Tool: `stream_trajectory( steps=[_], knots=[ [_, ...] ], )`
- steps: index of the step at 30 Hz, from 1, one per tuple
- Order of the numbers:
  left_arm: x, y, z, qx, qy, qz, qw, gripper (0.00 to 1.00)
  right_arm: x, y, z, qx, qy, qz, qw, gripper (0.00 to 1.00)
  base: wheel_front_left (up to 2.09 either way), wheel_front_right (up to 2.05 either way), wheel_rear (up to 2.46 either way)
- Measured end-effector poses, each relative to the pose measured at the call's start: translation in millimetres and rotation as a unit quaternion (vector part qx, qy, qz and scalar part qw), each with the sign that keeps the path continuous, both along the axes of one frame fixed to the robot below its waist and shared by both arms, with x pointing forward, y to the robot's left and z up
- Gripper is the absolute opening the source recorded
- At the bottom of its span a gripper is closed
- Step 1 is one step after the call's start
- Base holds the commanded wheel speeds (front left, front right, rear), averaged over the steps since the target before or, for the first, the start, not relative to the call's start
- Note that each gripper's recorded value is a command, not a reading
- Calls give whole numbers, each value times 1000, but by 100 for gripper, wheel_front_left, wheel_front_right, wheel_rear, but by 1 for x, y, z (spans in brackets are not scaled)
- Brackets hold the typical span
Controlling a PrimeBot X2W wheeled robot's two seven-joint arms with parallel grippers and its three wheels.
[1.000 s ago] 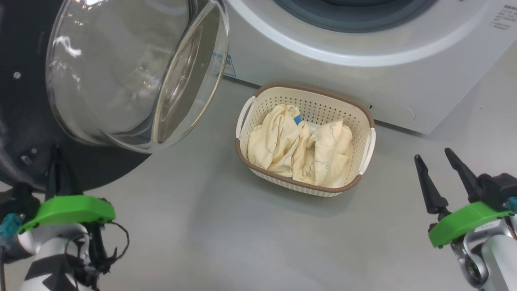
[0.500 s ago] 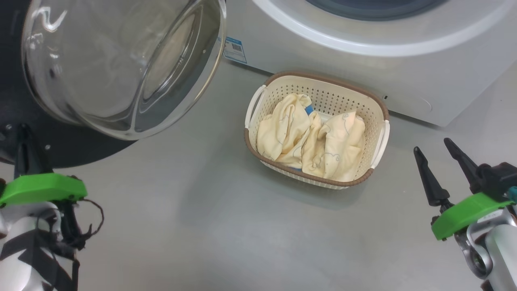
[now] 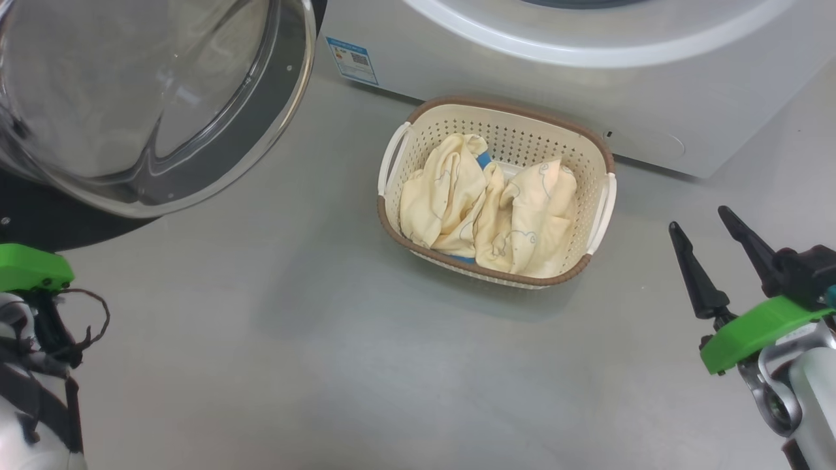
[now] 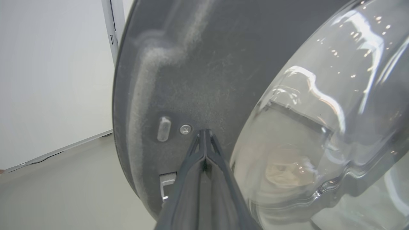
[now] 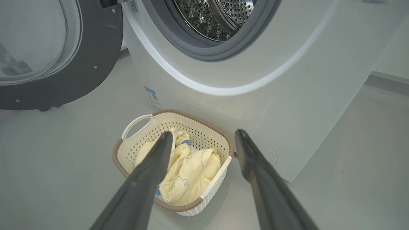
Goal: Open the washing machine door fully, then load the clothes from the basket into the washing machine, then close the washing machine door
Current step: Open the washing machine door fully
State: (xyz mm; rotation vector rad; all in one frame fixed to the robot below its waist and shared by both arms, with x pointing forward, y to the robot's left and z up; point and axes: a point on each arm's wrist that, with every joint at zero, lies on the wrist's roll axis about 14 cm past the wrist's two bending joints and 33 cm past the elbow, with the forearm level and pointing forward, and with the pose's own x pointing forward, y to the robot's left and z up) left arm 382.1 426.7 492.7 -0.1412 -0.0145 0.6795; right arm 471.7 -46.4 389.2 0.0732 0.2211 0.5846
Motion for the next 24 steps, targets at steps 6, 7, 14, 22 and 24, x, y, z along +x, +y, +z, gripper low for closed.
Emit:
stream_trajectory(
  steps=[6,7,14,22,24],
  knots=[
    [0,2,-1,2,2,0,1000,0,-1,-5,3,-1,-2,-7,1000,100,0,0,0],
    [0,2,0,4,2,0,1000,0,-1,-6,3,-2,-3,-8,1000,100,0,0,0],
    [1,-10,19,22,-25,-20,999,0,-5,-5,13,7,-9,-18,1000,100,0,0,0],
    [-8,-40,45,54,-64,-60,995,0,-12,-7,35,24,-25,-38,999,100,0,0,0],
    [-6,-53,52,62,-76,-79,992,0,-15,-10,41,29,-30,-46,998,100,0,0,0]
  ],
)
